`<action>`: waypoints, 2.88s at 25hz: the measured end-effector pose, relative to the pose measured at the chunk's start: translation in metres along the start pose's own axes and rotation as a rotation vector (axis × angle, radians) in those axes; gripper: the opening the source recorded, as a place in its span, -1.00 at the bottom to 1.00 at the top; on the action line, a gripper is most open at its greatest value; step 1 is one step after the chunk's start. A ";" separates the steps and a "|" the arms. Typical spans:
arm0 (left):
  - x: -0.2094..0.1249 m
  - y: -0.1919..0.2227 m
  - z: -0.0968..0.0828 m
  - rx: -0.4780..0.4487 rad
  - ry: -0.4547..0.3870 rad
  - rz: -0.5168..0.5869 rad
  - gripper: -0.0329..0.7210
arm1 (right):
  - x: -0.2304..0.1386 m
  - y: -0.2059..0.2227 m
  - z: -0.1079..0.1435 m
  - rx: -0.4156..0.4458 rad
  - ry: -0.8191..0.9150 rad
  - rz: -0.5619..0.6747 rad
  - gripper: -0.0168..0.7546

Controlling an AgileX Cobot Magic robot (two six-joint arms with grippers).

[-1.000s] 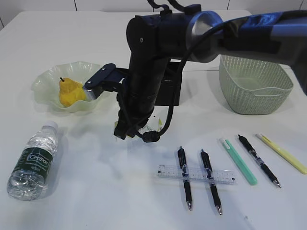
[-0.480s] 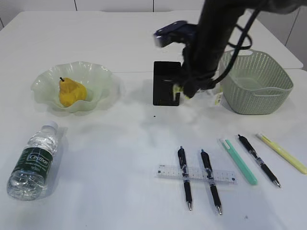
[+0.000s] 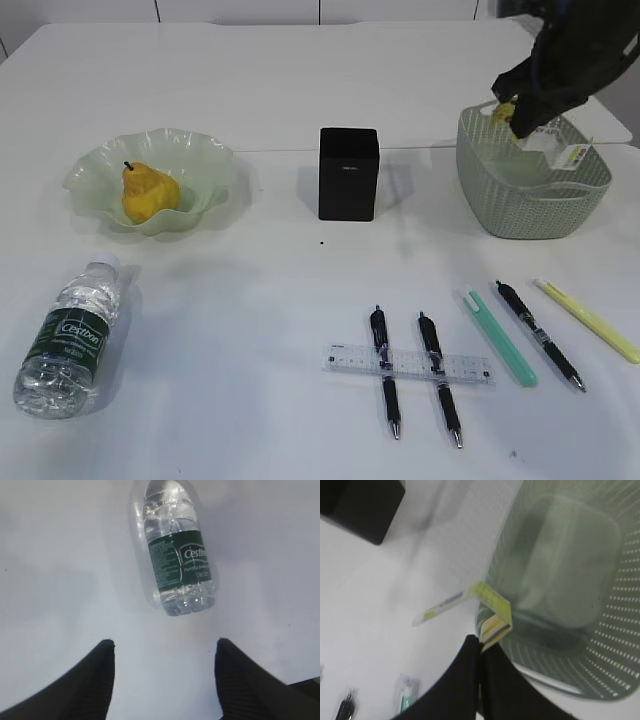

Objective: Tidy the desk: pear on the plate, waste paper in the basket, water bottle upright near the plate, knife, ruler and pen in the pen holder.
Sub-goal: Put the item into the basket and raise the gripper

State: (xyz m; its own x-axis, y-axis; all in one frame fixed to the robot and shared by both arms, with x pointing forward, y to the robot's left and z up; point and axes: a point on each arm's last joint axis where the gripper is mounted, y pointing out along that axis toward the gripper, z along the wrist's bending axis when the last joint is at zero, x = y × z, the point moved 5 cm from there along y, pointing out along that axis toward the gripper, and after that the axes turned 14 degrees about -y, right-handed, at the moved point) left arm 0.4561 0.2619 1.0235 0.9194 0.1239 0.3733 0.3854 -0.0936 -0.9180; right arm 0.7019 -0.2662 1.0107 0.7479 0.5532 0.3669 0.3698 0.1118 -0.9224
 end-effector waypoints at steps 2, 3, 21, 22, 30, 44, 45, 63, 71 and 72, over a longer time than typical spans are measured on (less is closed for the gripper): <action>0.000 0.000 0.000 0.000 0.000 -0.002 0.25 | 0.005 -0.001 -0.007 -0.034 0.015 -0.048 -0.99; 0.000 0.000 0.000 0.000 0.000 -0.002 0.25 | 0.008 -0.001 -0.010 -0.051 0.018 -0.073 -0.99; 0.004 0.000 -0.004 -0.026 -0.011 -0.032 0.22 | -0.009 0.059 -0.049 -0.068 0.218 -0.082 -0.98; 0.005 0.000 -0.004 -0.031 -0.014 -0.033 0.21 | -0.010 0.065 -0.048 -0.058 0.236 -0.075 -0.96; 0.006 0.000 -0.005 -0.036 -0.017 -0.040 0.19 | -0.010 0.079 -0.051 -0.062 0.279 -0.082 -0.07; 0.005 0.000 -0.006 -0.044 -0.022 -0.039 0.18 | -0.009 0.079 -0.051 -0.060 0.290 -0.090 0.60; 0.005 0.000 -0.006 -0.044 -0.022 -0.039 0.18 | -0.009 0.079 -0.051 -0.060 0.290 -0.090 0.65; 0.005 0.000 -0.007 -0.049 -0.025 -0.037 0.18 | 0.003 0.050 -0.064 -0.115 0.257 -0.089 0.66; 0.006 0.000 -0.007 -0.049 -0.025 -0.039 0.18 | 0.005 0.052 -0.054 -0.070 0.267 -0.082 0.59; 0.006 0.000 -0.007 -0.049 -0.025 -0.039 0.18 | 0.004 0.052 -0.055 -0.080 0.260 -0.075 0.59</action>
State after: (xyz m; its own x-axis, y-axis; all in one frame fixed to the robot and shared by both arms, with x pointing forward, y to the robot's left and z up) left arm 0.4617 0.2559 1.0266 0.9016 0.1530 0.4047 0.4249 -0.1364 -0.8949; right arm 0.7546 -0.3038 0.9714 0.8294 0.3147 0.4616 0.4636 0.0734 -0.8830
